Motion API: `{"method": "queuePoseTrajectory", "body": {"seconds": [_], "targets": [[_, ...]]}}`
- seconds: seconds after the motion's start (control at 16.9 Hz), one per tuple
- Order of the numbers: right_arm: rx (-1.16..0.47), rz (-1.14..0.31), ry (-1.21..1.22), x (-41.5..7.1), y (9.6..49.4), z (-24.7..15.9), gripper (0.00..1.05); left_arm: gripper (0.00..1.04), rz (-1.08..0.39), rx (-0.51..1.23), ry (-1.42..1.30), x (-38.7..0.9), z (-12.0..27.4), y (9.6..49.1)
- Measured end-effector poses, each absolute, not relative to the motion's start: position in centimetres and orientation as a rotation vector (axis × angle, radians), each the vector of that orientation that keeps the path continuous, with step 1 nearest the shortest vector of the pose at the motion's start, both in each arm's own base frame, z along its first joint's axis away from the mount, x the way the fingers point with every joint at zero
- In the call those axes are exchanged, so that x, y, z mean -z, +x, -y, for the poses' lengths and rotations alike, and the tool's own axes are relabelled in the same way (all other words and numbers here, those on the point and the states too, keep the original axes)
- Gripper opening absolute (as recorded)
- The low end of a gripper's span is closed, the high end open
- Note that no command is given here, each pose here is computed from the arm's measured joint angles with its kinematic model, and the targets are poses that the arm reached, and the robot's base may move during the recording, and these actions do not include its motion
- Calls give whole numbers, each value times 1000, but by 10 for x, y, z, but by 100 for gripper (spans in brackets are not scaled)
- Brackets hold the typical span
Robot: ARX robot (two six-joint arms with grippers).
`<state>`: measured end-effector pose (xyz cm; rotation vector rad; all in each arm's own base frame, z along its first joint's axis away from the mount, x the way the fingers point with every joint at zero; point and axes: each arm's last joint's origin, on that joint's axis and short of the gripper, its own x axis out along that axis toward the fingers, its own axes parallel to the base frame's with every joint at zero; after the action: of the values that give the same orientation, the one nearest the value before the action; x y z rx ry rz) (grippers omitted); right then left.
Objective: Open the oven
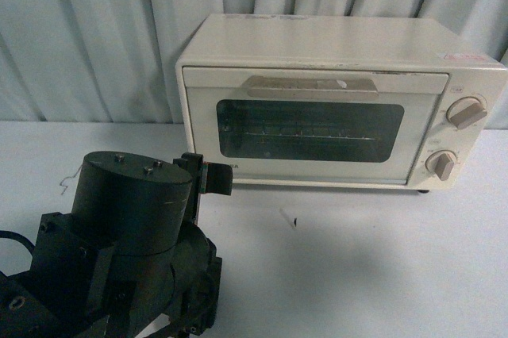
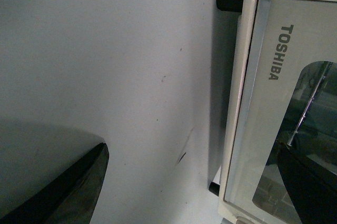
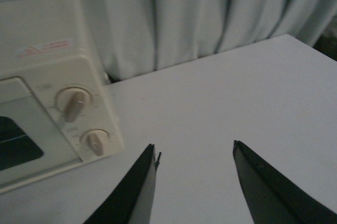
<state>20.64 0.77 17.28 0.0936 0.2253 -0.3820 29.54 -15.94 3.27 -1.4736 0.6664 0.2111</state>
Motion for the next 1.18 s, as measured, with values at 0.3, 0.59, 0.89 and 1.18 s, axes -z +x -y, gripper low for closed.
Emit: {"method": "queuePoseTrajectory", "body": {"seconds": [0.3, 0.59, 0.89, 1.18], "targets": [[164, -252, -6, -171, 280, -74, 2, 98, -666, -210, -1476, -33, 160, 296], [52, -246, -46, -175, 322, -114, 2, 98, -666, -210, -1476, -33, 160, 296], [-3, -251, -51, -173, 334, -137, 2, 98, -666, -210, -1476, -33, 160, 296], [-58, -274, -41, -161, 347, -156, 2, 98, -666, -211, -1476, -33, 160, 295]]}}
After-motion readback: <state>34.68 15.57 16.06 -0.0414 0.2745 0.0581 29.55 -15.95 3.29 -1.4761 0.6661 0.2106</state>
